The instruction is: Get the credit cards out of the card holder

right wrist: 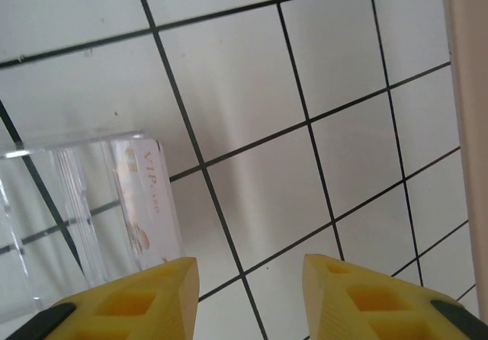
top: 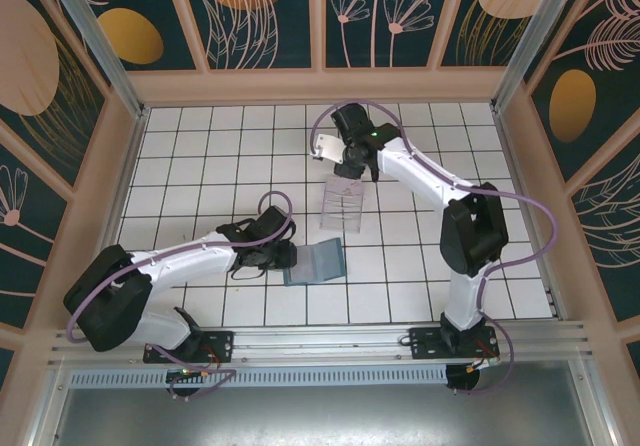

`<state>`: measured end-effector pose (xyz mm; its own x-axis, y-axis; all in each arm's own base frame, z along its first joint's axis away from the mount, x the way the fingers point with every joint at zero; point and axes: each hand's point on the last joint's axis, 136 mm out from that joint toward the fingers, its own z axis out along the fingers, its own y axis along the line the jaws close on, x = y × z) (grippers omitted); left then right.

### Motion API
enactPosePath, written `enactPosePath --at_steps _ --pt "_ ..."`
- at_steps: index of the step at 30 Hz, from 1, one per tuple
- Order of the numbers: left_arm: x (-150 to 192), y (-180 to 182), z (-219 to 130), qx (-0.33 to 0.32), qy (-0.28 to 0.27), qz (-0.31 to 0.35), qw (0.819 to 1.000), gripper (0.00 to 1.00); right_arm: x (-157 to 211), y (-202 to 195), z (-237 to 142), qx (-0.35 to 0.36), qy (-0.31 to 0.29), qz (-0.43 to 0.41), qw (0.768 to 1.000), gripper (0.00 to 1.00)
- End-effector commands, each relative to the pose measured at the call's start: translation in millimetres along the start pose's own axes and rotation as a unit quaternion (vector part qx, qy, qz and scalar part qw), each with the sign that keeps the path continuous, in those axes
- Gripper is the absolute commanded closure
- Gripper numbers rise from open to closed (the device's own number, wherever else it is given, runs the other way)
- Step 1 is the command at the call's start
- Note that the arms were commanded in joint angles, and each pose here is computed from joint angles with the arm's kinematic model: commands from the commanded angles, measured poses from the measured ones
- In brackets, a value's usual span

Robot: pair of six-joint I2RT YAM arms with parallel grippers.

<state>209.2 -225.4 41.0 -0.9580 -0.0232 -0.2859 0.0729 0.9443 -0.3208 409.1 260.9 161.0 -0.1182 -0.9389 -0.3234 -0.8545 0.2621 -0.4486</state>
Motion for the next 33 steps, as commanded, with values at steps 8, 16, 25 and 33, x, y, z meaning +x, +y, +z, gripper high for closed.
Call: enactPosePath --at_steps 8,16,25,33 --pt "-9 2 -7 0.002 -0.028 -0.013 1.000 0.69 -32 11 -38 -0.005 -0.107 0.283 0.953 0.63" --pt "-29 4 -17 0.022 -0.058 -0.034 0.997 0.67 -42 70 -51 -0.089 -0.104 0.438 0.888 0.71" --pt "-44 17 -18 0.023 -0.076 -0.056 0.995 0.66 -48 156 -48 -0.154 -0.023 0.468 0.870 0.72" --pt "-56 33 -16 0.038 -0.084 -0.088 0.992 0.65 -50 212 -43 -0.190 0.029 0.471 0.861 0.71"
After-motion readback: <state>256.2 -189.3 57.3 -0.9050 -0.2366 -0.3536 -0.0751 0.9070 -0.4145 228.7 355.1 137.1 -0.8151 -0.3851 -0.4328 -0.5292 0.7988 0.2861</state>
